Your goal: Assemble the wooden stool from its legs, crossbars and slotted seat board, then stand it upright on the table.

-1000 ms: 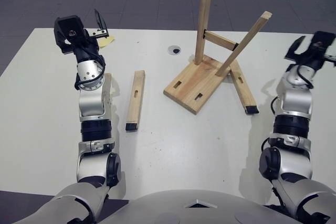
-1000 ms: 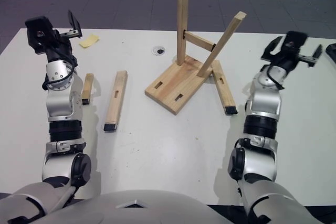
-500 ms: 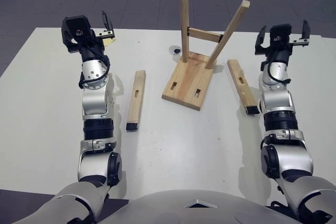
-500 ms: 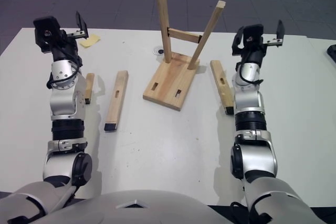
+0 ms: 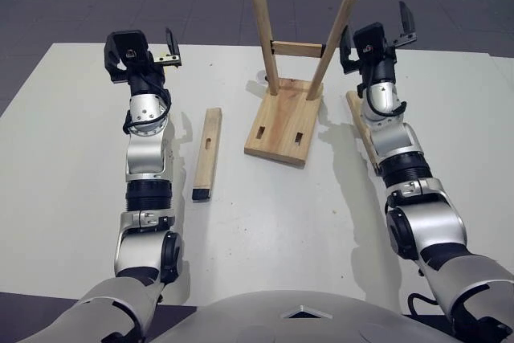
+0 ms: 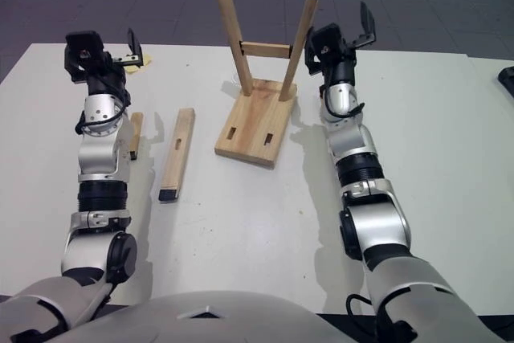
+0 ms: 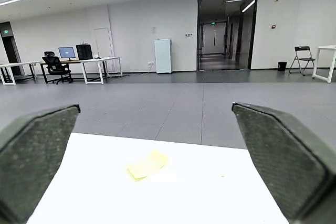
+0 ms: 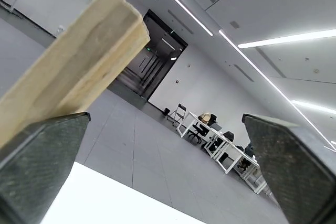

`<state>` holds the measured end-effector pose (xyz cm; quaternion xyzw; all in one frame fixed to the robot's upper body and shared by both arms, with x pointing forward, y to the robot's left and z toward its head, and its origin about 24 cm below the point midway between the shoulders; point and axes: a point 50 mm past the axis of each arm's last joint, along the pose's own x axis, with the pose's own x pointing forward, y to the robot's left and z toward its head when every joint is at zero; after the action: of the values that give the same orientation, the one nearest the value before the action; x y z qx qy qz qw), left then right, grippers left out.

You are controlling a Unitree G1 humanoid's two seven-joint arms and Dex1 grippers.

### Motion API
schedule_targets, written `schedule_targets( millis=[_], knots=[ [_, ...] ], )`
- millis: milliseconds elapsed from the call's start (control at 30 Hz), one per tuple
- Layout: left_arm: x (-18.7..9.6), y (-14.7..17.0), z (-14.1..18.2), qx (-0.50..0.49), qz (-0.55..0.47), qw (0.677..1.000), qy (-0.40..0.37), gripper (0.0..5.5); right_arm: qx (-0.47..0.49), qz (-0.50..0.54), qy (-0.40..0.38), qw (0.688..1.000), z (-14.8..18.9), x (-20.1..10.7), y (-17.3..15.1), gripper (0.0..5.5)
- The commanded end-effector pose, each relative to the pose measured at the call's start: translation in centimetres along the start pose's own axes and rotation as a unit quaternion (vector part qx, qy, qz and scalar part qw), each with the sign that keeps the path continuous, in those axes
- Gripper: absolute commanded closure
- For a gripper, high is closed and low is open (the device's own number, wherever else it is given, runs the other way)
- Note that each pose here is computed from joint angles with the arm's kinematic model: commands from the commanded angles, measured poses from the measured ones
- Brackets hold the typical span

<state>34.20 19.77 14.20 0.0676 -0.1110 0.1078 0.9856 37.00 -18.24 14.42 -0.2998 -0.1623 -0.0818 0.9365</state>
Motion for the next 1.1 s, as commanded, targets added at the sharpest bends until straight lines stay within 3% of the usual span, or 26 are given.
schedule_targets(
  millis=[33,200,467,733,1100],
  knots=[
    [-1.8,1.3,-2.2,0.067,-0.032,0.996,0.046,0.1,-0.008,-0.056,0.033,0.998,-1.9,-2.2,-3.8,0.11],
    [-4.8,2.9,-5.5,0.064,-0.074,0.984,0.147,0.1,0.0,-0.079,0.069,0.994,-2.9,-5.0,-5.7,0.11],
    [-8.3,4.7,-11.8,0.066,-0.129,0.933,0.329,0.1,0.044,-0.072,0.097,0.992,-3.1,-6.7,-5.5,0.11],
    [-10.3,6.4,-14.6,0.032,-0.174,0.863,0.473,1.45,0.078,-0.078,0.076,0.991,-1.6,-7.4,-4.8,0.1],
    [-10.5,11.0,-15.2,0.115,-0.199,0.807,0.544,3.24,0.115,-0.112,0.037,0.986,1.1,-7.7,-5.3,0.1]
  ],
)
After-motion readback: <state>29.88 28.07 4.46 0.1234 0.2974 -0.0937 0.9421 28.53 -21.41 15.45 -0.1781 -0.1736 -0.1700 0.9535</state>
